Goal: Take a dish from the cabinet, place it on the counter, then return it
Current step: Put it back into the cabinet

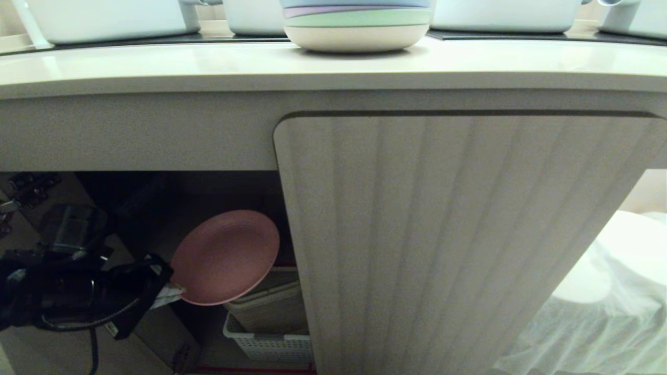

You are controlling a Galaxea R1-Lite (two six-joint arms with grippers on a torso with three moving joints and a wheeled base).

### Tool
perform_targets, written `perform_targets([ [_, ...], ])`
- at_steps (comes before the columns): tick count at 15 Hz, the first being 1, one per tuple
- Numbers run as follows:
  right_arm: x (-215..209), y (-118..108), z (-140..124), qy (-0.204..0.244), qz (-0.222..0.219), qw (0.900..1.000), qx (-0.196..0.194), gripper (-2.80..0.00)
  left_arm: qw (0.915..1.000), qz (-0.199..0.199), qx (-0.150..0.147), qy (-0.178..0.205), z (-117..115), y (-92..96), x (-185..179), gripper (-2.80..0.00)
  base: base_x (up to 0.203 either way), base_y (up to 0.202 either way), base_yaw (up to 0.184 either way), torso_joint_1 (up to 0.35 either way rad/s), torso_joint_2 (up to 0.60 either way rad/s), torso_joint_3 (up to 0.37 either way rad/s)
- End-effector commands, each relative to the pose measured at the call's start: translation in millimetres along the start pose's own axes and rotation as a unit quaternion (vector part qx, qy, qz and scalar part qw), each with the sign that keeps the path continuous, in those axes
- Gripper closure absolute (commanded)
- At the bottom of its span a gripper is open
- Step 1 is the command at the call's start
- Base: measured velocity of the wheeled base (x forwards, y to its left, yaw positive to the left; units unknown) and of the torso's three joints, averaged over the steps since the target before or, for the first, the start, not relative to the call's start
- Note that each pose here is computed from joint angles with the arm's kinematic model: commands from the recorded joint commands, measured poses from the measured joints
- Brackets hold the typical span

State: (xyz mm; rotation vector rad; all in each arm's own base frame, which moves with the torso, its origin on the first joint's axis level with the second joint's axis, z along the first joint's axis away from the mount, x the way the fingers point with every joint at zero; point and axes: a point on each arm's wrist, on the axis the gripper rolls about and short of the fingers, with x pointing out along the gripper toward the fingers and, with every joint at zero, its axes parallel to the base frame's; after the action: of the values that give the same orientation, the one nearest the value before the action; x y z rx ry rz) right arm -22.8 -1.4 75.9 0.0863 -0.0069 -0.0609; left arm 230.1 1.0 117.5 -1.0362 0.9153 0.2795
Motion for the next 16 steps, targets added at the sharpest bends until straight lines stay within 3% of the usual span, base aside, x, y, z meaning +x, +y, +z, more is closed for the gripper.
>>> perform_targets([
  [1, 0.0, 0.0, 0.0, 0.0, 0.0, 1.0, 0.0, 0.0, 0.9999, 0.007, -0.006, 0.006, 3.0, 1.3, 14.3, 0.0, 0.0, 0.0, 0.0, 0.0, 0.0, 0.0],
  [8, 0.0, 0.0, 0.0, 0.0, 0.0, 1.0, 0.0, 0.0, 1.0, 0.003, -0.006, 0.002, 6.7, 0.4, 25.4, 0.0, 0.0, 0.0, 0.0, 0.0, 0.0, 0.0],
  [13, 0.0, 0.0, 0.0, 0.0, 0.0, 1.0, 0.0, 0.0, 0.9997, -0.019, -0.008, -0.014, 15.4, -12.5, 26.7, 0.0, 0.0, 0.0, 0.0, 0.0, 0.0, 0.0],
  [16, 0.0, 0.0, 0.0, 0.0, 0.0, 1.0, 0.0, 0.0, 0.9998, -0.012, -0.008, -0.014, 17.3, -13.4, 30.8, 0.0, 0.0, 0.0, 0.0, 0.0, 0.0, 0.0],
])
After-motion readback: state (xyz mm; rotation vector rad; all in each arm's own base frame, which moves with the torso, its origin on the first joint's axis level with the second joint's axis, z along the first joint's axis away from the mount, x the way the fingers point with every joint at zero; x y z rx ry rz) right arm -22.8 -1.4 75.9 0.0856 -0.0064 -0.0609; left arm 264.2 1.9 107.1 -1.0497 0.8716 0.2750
